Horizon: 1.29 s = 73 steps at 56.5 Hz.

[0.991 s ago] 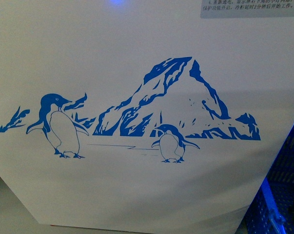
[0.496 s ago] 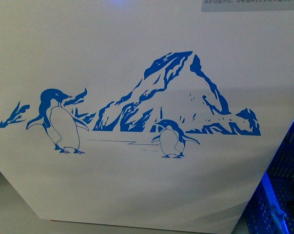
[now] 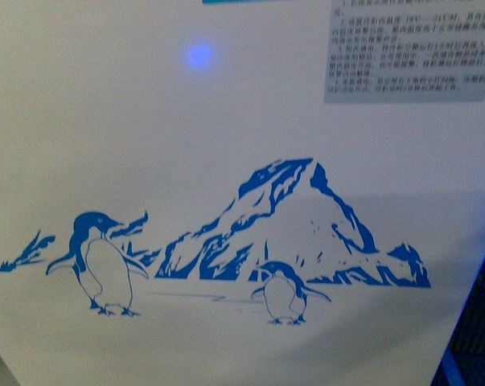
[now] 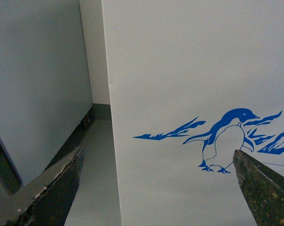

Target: Put drink in fridge

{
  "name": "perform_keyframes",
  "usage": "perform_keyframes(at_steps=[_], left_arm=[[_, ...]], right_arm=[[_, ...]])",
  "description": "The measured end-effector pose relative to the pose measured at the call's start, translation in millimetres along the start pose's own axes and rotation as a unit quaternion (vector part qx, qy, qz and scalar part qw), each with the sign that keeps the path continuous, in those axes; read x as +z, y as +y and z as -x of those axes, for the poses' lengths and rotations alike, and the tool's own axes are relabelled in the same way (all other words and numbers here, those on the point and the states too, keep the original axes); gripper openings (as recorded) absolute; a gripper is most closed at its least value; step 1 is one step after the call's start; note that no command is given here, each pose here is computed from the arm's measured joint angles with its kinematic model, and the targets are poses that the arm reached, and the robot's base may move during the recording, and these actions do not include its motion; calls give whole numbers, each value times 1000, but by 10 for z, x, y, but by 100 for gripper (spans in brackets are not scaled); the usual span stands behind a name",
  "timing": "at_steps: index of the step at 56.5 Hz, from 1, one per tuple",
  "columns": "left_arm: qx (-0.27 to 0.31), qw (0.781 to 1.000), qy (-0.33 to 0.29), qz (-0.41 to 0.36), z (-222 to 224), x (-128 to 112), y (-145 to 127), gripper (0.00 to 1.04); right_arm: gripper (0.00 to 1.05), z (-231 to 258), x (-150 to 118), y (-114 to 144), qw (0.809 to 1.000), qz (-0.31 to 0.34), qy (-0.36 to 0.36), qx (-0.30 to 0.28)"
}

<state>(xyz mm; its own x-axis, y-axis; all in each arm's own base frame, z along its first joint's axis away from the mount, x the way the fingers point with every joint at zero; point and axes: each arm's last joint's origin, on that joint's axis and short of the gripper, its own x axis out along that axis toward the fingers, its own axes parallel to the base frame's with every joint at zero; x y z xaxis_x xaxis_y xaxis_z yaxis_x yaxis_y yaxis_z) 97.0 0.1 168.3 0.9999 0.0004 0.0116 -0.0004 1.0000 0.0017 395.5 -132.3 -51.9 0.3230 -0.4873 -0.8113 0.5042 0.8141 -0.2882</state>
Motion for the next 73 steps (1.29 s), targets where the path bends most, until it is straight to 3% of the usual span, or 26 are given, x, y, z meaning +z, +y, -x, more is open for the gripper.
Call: perform_keyframes(at_steps=[7,13,26,33,41,54,73], left_arm=[[0,1000,0,0,0,0,0,97],[0,1000,0,0,0,0,0,97],[0,1000,0,0,0,0,0,97],[0,1000,0,0,0,0,0,97],[0,1000,0,0,0,0,0,97],[0,1000,0,0,0,0,0,97],[0,1000,0,0,0,0,0,97]], right_arm=[[45,786,436,-262,996,-21,-77,46],[45,1311,529,-483,990,-35,-115,76],[45,2425,370,-949,969,-49,-174,167],[45,3189,297,-1275,939,-72,-253,222],[45,3878,11,-1591,901,-93,-330,266],[43,4264,-551,-1692,867,-103,-367,321],[41,4579,-778,-1714,816,-108,-460,333]])
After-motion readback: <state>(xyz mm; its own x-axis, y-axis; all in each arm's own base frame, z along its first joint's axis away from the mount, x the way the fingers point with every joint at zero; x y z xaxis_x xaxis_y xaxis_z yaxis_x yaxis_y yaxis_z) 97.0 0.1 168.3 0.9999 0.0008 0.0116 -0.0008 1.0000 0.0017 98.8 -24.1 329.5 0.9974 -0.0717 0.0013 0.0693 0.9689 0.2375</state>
